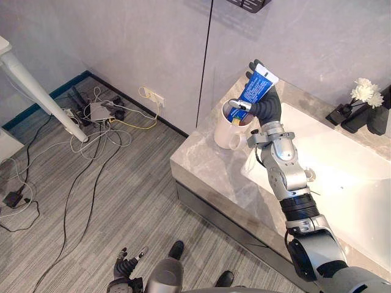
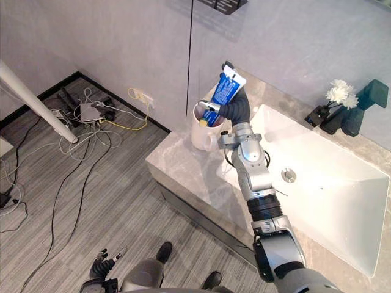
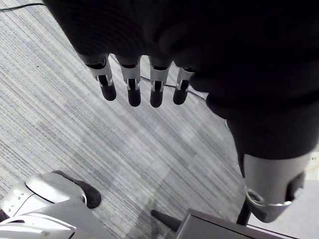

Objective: Organize washtable

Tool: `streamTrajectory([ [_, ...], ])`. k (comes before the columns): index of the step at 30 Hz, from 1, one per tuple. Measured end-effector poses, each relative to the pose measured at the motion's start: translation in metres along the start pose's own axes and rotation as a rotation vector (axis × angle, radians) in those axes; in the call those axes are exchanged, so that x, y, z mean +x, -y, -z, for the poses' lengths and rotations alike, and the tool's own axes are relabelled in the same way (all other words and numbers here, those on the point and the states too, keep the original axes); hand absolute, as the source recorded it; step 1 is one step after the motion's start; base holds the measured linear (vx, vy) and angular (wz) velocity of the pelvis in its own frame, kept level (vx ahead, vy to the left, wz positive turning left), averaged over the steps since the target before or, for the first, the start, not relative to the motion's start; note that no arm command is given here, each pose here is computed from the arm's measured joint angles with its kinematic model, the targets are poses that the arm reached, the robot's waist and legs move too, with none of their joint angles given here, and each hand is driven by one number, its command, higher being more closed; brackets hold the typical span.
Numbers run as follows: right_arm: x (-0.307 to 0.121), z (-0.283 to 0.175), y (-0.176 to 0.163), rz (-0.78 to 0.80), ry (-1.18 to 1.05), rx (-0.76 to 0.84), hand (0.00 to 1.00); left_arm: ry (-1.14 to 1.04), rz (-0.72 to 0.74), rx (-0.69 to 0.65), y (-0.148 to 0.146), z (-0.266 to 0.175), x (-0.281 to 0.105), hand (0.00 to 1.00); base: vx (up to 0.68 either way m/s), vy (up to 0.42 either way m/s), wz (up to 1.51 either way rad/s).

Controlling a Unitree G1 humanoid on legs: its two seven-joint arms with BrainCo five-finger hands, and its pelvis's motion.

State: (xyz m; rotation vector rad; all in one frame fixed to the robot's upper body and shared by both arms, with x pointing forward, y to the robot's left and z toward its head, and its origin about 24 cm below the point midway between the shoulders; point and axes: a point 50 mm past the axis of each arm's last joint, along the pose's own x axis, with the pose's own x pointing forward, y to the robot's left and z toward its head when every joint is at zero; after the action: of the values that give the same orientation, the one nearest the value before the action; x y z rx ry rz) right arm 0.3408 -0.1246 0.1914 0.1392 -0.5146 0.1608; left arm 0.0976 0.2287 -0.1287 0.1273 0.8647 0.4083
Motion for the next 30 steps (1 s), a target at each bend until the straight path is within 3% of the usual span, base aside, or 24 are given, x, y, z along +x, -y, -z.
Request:
streamTrajectory([
  [18,-0.013,-0.015,0.025,0.098,0.071,0.011,0.0,-0.024,0.001,0.0,0.0,0.006,-0.002,0.0,0.0,0.0,-0.02],
  [22,-0.015,-0.039,0.031,0.111,0.171,0.007,0.0,-0.028,-0.001,0.0,-0.001,0.007,-0.002,0.0,0.01,0.005,-0.03],
  [30,-0.032,-0.132,0.083,0.196,0.505,-0.238,0.0,-0.057,-0.027,-0.042,-0.008,0.016,-0.005,0.0,0.01,0.003,-0.01],
])
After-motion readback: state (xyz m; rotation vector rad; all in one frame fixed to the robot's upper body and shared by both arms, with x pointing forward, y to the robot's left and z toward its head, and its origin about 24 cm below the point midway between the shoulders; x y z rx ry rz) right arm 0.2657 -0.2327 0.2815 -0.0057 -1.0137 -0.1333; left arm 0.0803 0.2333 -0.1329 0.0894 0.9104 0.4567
